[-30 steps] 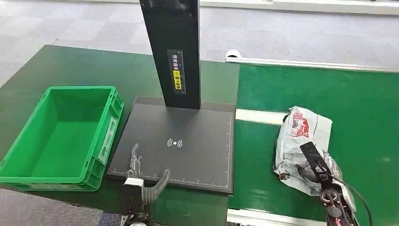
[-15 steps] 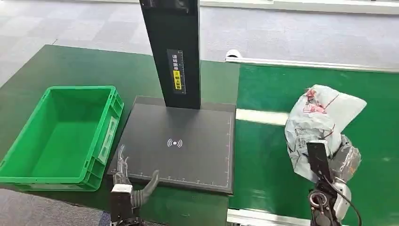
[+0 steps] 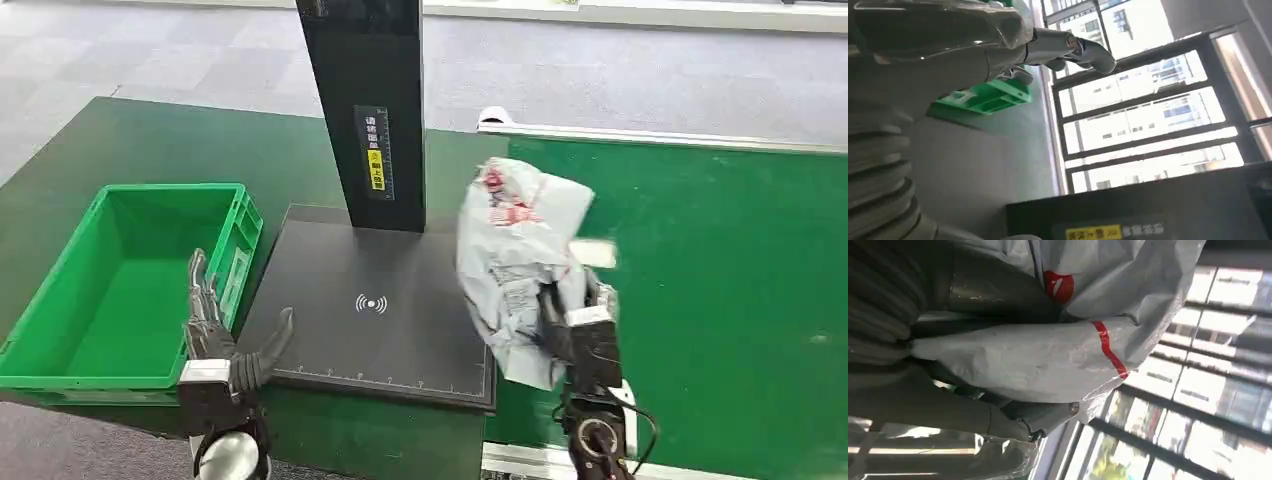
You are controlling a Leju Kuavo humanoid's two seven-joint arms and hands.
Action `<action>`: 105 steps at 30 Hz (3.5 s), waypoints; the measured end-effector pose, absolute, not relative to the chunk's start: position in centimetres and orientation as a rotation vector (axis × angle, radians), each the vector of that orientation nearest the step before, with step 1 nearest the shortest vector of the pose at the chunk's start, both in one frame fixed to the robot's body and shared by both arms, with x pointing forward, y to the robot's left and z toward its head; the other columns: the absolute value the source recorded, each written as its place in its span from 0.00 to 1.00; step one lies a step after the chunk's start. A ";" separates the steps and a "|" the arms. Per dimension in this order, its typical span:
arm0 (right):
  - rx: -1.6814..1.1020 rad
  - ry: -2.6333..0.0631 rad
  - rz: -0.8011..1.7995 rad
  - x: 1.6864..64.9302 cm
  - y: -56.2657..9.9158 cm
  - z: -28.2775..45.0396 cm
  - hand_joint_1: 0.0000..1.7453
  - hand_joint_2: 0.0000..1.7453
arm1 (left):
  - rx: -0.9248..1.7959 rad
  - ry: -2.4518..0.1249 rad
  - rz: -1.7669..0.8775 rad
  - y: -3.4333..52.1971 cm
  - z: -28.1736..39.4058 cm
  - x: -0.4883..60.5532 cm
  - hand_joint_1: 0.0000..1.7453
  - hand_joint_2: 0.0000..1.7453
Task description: Moved the parcel from conveyor to table for the left to box.
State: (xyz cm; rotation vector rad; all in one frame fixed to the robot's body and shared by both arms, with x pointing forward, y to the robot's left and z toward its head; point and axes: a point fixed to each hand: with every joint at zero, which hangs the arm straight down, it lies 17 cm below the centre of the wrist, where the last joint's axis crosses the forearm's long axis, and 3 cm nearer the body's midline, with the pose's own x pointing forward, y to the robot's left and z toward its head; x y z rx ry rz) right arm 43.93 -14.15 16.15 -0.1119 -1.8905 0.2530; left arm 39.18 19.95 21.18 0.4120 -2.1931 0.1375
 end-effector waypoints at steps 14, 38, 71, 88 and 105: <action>0.144 -1.796 0.451 42.7 -2.2 13.8 0.00 1.00 | 0.459 -2.200 0.222 22.4 22.4 39.5 0.00 1.00; -0.417 -2.345 0.063 39.7 -16.5 28.5 0.00 1.00 | 0.150 -1.921 -0.418 8.9 15.0 41.3 0.00 1.00; -0.655 -2.422 -0.213 35.0 -26.0 32.6 0.00 1.00 | 0.122 -1.946 -0.517 6.1 13.9 41.8 1.00 1.00; -0.688 -2.334 -0.261 34.0 -27.7 29.4 0.00 1.00 | 0.385 -2.211 0.033 23.0 26.3 42.8 1.00 1.00; -0.601 -2.240 -0.276 35.2 -27.9 26.7 0.00 1.00 | 0.588 -1.917 0.155 34.0 17.6 46.8 1.00 1.00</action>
